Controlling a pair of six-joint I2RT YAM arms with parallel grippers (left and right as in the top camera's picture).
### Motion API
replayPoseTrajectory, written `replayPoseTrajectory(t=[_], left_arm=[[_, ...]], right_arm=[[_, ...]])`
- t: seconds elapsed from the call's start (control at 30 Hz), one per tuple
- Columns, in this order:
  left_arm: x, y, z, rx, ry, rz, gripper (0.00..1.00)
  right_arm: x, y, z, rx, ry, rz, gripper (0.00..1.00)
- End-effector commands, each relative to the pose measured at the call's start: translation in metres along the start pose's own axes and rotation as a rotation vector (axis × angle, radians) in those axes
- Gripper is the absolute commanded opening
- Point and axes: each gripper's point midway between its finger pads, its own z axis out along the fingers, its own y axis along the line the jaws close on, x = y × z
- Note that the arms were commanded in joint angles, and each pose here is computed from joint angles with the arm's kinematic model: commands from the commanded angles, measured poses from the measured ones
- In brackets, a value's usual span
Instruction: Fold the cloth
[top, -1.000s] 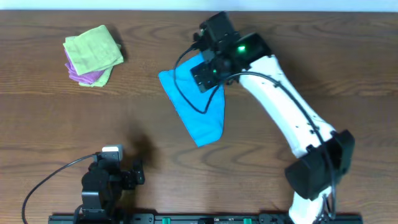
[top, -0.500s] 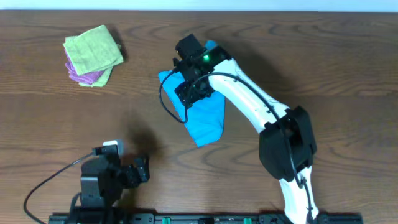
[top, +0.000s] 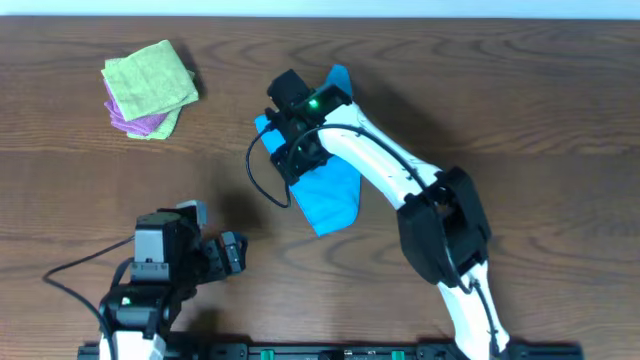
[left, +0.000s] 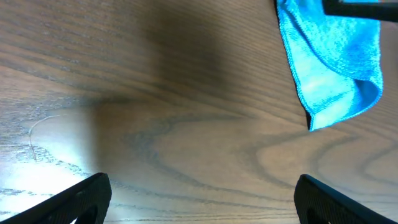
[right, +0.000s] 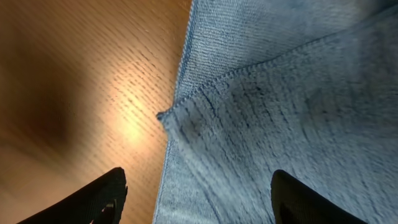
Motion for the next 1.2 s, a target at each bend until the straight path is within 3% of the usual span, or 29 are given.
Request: replayPoseTrajectory(t=[0.0, 0.47, 0.73, 1.17], left_arm=[[-0.008, -0.006, -0.003, 0.024, -0.018, 0.004, 0.95], [-0.011, -0.008, -0.003, 0.029, -0.032, 0.009, 0.95], [-0.011, -0.008, -0.003, 0.029, -0.033, 0.009, 0.95], [-0.011, -0.008, -0.003, 0.028, -0.032, 0.01, 0.95]], right_arm=[[0.0, 0.006, 0.011, -0.009, 0.012, 0.01, 0.73], [-0.004, 0.006, 0.035, -0.009, 0.014, 0.02, 0.69], [-0.01, 0.005, 0.036, -0.008, -0.008, 0.017, 0.61], [-0.01, 0.004, 0.039, -0.003, -0.009, 0.024, 0.61]])
